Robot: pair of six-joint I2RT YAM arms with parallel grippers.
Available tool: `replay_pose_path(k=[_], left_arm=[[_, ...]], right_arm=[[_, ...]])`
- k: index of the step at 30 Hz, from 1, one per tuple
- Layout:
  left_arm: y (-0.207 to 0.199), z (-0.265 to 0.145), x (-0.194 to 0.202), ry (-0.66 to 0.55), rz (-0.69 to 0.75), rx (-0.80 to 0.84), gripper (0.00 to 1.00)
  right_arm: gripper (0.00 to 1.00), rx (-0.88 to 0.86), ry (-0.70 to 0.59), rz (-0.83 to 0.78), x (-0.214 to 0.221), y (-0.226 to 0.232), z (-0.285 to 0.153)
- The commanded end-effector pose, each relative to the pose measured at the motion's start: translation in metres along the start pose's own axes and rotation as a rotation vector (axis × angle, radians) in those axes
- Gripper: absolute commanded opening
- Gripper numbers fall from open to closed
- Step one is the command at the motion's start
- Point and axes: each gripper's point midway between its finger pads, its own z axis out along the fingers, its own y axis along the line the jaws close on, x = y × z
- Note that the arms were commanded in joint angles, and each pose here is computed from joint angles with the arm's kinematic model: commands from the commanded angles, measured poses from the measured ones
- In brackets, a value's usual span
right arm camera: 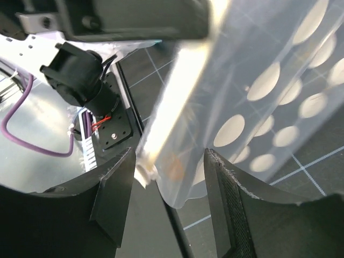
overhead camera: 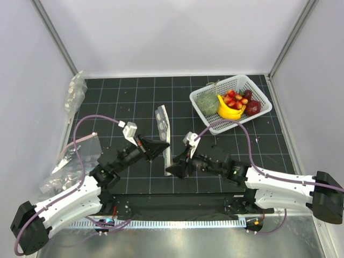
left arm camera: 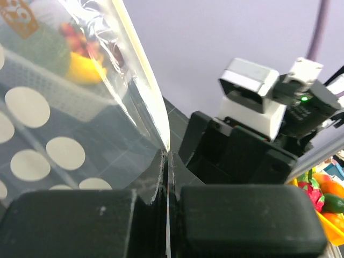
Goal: Place the food in the zip-top bag and seal the zipper
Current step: Pick up the zipper food storage bag at the center of the board.
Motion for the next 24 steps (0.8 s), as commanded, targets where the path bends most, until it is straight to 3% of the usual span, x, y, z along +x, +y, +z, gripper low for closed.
replay_pose_path(k=[1, 5, 6, 7, 10, 18, 24], left_arm=[[0.002, 0.007, -0.009, -0.031, 0.011, -0.012, 0.01], [0.009, 0.009, -0.008, -0.027, 0.016, -0.047, 0.0], [0.01, 0.008, -0.008, -0.029, 0.018, -0.053, 0.0], [0.011, 0.007, -0.008, -0.03, 0.021, -0.058, 0.01], [0.012, 0.007, -0.008, -0.033, 0.022, -0.065, 0.0], [0.01, 0.01, -0.004, -0.011, 0.018, -0.051, 0.01], [0.004, 0.015, 0.001, -0.003, 0.014, -0.02, 0.0]], right_arm=[[0.6, -0.071, -0.101, -0.034, -0.039, 0.019, -0.001], [0.65, -0.001, -0.133, -0.035, -0.043, 0.008, -0.008], [0.76, 0.021, -0.145, -0.037, -0.045, 0.004, -0.01], [0.8, 0.032, -0.159, -0.037, -0.049, 0.003, -0.012], [0.86, 0.072, -0.179, -0.031, -0.051, -0.004, -0.016], [0.63, 0.019, -0.145, -0.031, -0.045, 0.004, -0.01], [0.56, 0.001, -0.114, -0.027, -0.041, 0.007, -0.002]])
